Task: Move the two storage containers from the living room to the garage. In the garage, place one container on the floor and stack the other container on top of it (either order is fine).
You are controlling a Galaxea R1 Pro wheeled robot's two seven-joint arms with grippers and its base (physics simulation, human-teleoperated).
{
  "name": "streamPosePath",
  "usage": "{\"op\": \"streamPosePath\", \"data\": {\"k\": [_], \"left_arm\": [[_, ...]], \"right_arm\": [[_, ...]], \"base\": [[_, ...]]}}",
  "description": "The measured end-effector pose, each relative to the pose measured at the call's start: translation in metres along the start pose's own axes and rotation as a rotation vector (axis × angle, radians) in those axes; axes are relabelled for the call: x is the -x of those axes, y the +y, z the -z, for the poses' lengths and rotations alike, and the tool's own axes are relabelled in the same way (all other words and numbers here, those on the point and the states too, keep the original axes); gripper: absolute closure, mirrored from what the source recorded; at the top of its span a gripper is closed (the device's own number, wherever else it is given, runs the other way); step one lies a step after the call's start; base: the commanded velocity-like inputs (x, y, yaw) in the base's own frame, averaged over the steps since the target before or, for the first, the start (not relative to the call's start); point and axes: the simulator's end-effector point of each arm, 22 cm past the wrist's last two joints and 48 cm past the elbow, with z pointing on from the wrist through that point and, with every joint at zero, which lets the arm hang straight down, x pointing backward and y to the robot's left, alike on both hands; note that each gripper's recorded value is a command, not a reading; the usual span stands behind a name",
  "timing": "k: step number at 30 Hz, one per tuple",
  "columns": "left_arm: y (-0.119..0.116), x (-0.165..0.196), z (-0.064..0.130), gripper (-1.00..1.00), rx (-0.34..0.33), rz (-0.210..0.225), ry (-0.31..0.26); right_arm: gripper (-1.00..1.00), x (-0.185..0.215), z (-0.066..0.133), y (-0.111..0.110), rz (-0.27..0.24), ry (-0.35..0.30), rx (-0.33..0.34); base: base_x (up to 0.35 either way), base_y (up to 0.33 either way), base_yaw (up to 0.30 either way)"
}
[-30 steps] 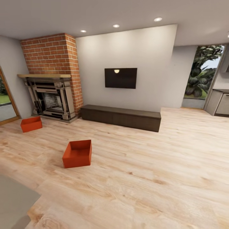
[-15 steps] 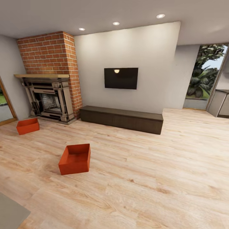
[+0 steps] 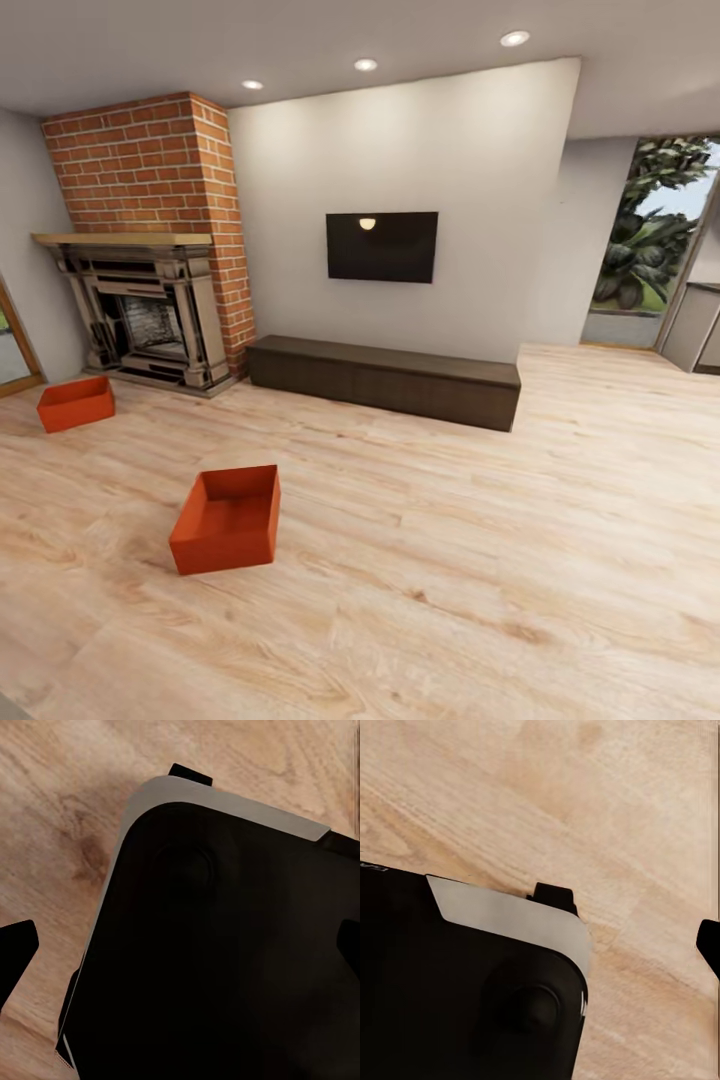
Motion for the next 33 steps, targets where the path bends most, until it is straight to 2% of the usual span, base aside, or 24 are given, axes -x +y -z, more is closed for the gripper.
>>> {"op": "streamPosePath", "data": {"k": [13, 33], "left_arm": [[0.0005, 0.0001, 0.0000, -1.00, 0.001, 0.000, 0.000], [-0.0003, 0.0003, 0.0000, -1.00, -0.001, 0.000, -0.001]], "right_arm": [[-1.00, -0.0009, -0.0001, 0.0066, 0.017, 0.009, 0.011], [-1.00, -0.0020, -0.0001, 0.0045, 0.015, 0.012, 0.007]], "base": [[0.319, 0.000, 0.014], [0.319, 0.000, 0.256]]}}
